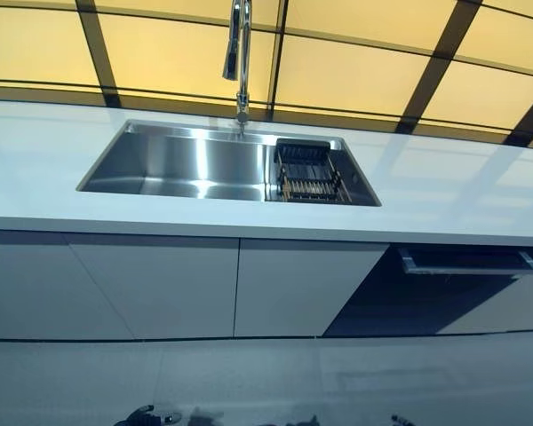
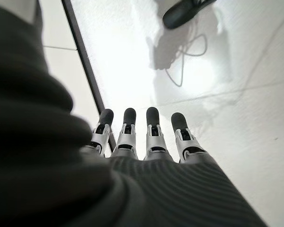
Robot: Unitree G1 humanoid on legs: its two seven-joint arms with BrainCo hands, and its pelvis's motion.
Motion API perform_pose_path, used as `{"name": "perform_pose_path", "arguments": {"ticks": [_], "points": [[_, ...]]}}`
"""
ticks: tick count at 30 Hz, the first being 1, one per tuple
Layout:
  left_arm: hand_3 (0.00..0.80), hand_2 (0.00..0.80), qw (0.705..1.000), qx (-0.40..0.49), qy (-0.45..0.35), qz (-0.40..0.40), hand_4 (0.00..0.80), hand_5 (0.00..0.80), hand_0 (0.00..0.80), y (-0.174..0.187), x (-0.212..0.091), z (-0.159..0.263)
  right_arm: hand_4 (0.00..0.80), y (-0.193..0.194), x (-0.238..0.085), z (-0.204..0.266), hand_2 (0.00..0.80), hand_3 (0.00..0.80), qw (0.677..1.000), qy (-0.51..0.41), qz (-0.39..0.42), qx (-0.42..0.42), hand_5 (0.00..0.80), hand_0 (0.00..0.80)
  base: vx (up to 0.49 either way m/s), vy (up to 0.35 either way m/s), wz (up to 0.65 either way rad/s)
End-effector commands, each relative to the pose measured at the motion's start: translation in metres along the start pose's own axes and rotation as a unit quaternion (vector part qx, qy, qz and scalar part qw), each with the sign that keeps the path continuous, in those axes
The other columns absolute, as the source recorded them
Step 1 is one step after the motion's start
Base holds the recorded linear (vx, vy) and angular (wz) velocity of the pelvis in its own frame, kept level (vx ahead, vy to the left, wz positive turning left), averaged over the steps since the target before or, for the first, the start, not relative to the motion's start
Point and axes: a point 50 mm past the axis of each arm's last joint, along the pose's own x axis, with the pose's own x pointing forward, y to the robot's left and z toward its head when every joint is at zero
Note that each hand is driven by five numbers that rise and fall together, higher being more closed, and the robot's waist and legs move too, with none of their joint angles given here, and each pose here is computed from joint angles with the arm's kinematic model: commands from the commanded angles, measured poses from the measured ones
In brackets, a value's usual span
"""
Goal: Take plates into dishwasher
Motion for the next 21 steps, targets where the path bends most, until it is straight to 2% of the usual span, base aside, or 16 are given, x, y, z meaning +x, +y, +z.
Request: {"name": "perform_pose_path", "arguments": {"ticks": [1, 6, 10, 21], "points": [[0.0, 0.0, 0.999, 0.02, -0.033, -0.012, 0.0, 0.0, 0.0, -0.003, 0.003, 0.025, 0.0, -0.017, 0.002, 0.031, 0.0, 0.0, 1.0, -0.024, -0.016, -0.006, 0.0, 0.0, -0.16, -0.389, 0.19], [0.0, 0.0, 0.998, 0.015, -0.052, -0.03, 0.0, 0.0, 0.0, -0.017, 0.004, 0.035, 0.0, -0.019, 0.003, 0.04, 0.0, 0.0, 0.999, -0.029, -0.024, -0.012, 0.0, 0.0, -0.166, -0.346, 0.17], [0.0, 0.0, 0.997, 0.026, -0.064, -0.046, 0.0, 0.0, 0.0, -0.026, 0.003, 0.043, 0.0, -0.024, 0.002, 0.037, 0.0, 0.0, 0.999, -0.023, -0.039, -0.009, 0.0, 0.0, -0.106, -0.182, 0.18], [0.0, 0.0, 0.997, 0.026, -0.041, -0.06, 0.0, 0.0, 0.0, -0.034, 0.004, 0.035, 0.0, -0.025, 0.002, 0.037, 0.0, 0.0, 0.998, -0.028, -0.048, 0.002, 0.0, 0.0, -0.004, 0.032, 0.17]]}}
